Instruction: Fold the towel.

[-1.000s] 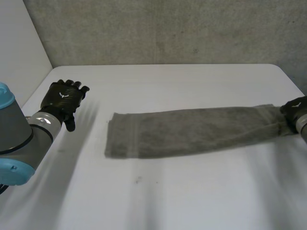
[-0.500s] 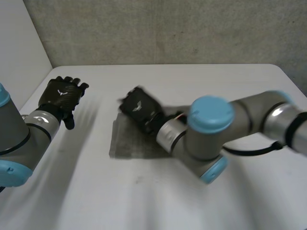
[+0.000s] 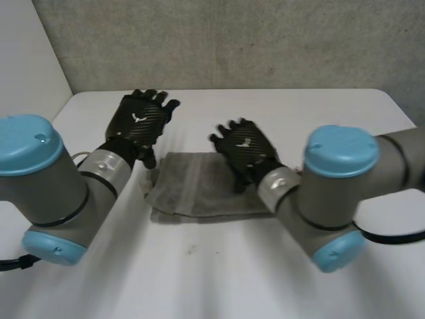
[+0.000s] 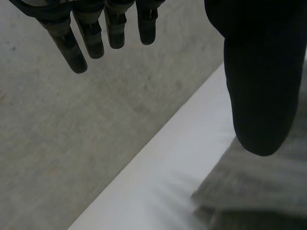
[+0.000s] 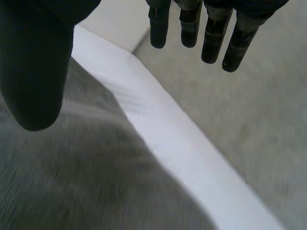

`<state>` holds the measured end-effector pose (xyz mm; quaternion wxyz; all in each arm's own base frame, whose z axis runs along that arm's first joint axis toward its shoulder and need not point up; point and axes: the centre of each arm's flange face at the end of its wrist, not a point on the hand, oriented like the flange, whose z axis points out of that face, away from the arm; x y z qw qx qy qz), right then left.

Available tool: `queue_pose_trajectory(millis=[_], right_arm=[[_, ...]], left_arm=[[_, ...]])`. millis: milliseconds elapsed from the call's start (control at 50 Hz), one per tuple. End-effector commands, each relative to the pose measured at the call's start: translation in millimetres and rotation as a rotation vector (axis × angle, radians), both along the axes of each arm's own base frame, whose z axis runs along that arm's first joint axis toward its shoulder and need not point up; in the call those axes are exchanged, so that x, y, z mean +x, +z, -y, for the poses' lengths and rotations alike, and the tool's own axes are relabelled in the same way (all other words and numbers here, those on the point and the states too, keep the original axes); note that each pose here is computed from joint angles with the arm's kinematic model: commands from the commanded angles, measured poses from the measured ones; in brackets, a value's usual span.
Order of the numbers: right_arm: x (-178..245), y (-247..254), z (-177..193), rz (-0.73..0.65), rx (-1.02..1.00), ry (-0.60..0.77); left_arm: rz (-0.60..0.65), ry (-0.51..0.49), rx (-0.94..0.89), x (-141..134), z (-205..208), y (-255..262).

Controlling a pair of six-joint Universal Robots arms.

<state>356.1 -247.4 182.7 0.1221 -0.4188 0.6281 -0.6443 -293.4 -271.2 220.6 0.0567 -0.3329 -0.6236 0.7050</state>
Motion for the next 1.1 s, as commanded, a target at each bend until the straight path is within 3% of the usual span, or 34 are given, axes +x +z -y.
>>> queue_pose_trajectory(millis=[20,260,480,580,620,700,740,800,840,940,1040,1100], right_arm=[[-50,-31,20,-0.031,0.192,-0.146],[-81,-58,40,-0.068,0.256,-0.242],[-80,-22,57,-0.142,0.007,-0.231],[-40,6,46,-0.156,-0.147,-0.127],[6,18,14,-0.131,-0.223,0.018],[34,19,-10,-0.114,-0.248,0.107],[51,2,-32,-0.130,-0.219,0.183],[57,-11,-43,-0.144,-0.196,0.228],[69,-34,-77,-0.165,-0.153,0.359],[72,-60,-99,-0.195,-0.108,0.469],[70,-45,-91,-0.176,-0.120,0.405],[49,1,-50,-0.004,-0.049,0.193]], left_arm=[[-0.020,-0.036,0.102,-21,1,-34],[0.034,0.022,0.191,-15,11,-76],[0.074,0.012,0.264,-4,-21,-77],[0.044,0.008,0.207,3,-35,-47],[0.018,0.012,0.162,7,-39,-28],[0.000,0.041,0.139,15,-36,-16],[-0.010,0.130,0.124,34,-21,-10],[-0.013,0.184,0.119,46,-12,-8],[-0.026,0.262,0.113,65,3,-5],[-0.031,0.285,0.115,72,9,-5],[-0.034,0.248,0.111,65,6,-3],[-0.043,0.193,0.099,50,-1,1]])
